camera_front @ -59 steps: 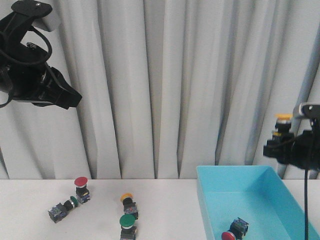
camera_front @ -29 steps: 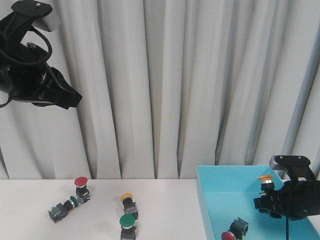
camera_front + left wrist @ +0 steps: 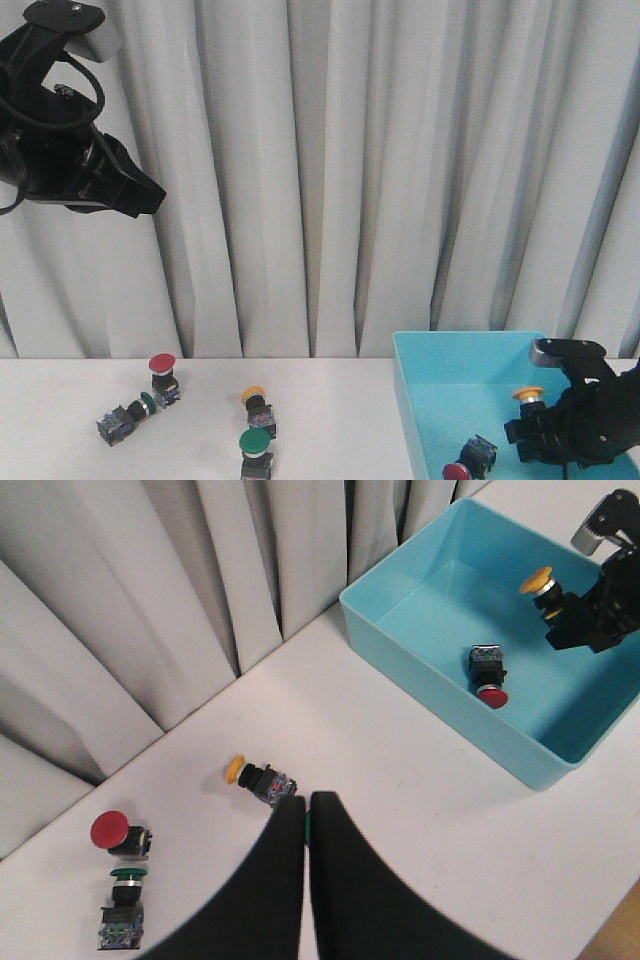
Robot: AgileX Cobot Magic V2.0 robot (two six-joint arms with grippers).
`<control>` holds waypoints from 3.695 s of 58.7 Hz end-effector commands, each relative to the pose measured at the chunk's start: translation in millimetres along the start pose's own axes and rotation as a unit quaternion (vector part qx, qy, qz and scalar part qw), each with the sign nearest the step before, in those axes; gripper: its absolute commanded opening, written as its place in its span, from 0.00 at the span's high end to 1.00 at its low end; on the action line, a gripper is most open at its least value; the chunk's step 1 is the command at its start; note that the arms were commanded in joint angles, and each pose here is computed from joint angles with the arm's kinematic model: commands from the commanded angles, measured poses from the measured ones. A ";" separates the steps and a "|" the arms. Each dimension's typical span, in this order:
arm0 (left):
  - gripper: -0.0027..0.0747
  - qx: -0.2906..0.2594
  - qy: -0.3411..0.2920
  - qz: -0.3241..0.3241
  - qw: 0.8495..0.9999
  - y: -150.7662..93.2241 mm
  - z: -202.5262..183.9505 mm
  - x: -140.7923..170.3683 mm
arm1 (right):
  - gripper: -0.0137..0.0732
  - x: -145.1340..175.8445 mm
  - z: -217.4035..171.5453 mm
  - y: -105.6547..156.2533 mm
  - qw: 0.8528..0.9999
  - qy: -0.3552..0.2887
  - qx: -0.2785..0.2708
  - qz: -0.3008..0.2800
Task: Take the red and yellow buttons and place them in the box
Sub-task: 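Lower the yellow button into the blue box with the right gripper, then release the yellow button and raise both grippers out of view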
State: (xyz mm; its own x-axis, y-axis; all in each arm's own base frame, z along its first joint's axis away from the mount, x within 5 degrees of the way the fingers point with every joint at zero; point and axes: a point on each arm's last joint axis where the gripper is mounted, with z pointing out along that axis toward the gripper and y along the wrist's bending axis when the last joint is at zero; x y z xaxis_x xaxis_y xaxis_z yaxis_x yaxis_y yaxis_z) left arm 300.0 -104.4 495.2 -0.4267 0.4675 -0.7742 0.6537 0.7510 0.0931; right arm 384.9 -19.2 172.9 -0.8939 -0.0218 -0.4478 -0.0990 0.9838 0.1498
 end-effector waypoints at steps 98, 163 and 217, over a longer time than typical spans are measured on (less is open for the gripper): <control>0.97 0.001 -0.045 0.000 0.999 -8.3 -22.0 -8.9 | 0.35 -11.6 -9.5 -8.0 0.999 -0.026 0.039 -0.025; 0.97 -0.004 -0.056 0.000 0.998 -7.2 -22.1 -11.1 | 0.85 49.6 -389.7 98.6 0.794 -0.594 0.034 -0.125; 0.97 -0.006 -0.055 0.001 0.998 -6.6 -21.0 -10.9 | 0.85 48.8 -390.2 97.7 0.792 -0.598 0.037 -0.121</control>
State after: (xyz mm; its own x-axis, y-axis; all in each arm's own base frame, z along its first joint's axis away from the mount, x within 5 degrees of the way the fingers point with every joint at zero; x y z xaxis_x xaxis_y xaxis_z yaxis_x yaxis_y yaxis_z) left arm 299.8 -104.8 495.3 -0.4263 0.4652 -0.7758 0.6559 0.7496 0.0891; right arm 166.0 9.7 496.9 0.1374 -0.0849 -0.9869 -0.1806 0.9775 -0.1093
